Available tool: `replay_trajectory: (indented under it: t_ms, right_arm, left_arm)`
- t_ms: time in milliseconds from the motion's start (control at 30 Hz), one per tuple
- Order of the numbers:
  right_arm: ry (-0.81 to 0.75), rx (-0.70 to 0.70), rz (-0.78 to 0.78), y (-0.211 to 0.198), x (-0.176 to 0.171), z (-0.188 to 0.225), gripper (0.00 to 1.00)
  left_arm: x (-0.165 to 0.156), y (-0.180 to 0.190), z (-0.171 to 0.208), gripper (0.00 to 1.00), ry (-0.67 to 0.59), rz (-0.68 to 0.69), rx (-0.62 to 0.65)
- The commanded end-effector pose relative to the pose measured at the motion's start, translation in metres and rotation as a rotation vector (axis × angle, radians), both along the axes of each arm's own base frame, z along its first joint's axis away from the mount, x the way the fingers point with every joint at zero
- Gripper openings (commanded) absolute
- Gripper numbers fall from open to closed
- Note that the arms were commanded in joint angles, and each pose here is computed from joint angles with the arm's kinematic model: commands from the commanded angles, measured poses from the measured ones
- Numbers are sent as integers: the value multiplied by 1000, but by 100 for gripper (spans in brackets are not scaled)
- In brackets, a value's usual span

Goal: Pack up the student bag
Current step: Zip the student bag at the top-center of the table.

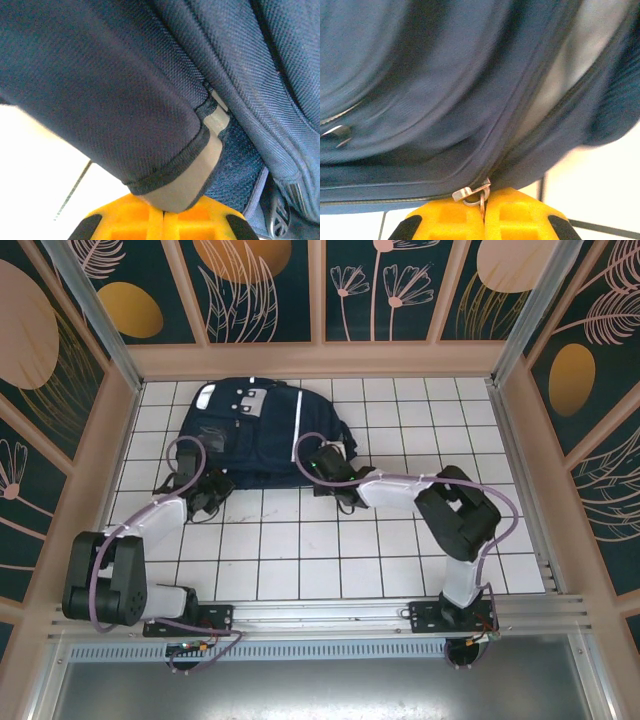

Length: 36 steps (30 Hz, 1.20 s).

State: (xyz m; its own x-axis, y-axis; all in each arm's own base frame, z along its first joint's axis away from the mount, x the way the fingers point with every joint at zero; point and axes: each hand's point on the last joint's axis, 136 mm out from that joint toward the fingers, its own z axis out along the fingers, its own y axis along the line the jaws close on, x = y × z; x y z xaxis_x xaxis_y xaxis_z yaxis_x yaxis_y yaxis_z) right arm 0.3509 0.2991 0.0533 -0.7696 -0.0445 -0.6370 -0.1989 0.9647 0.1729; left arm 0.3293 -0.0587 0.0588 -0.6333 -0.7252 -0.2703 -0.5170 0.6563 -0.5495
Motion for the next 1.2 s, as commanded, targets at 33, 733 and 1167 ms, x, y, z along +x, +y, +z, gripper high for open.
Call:
replay_trajectory:
  t_ms: [33,733,1167]
  right_arm:
    - [-2,-106,-23,-34,-6,3,0]
    - [70,155,424,174,-87,35,0]
    - [62,165,470,188,-86,39,0]
  left_arm:
    - [7,64,9,0,13,146,146]
    - [-23,37,21,51,-62,151,-169]
    - [-28,-39,21,51,-118,53,-302]
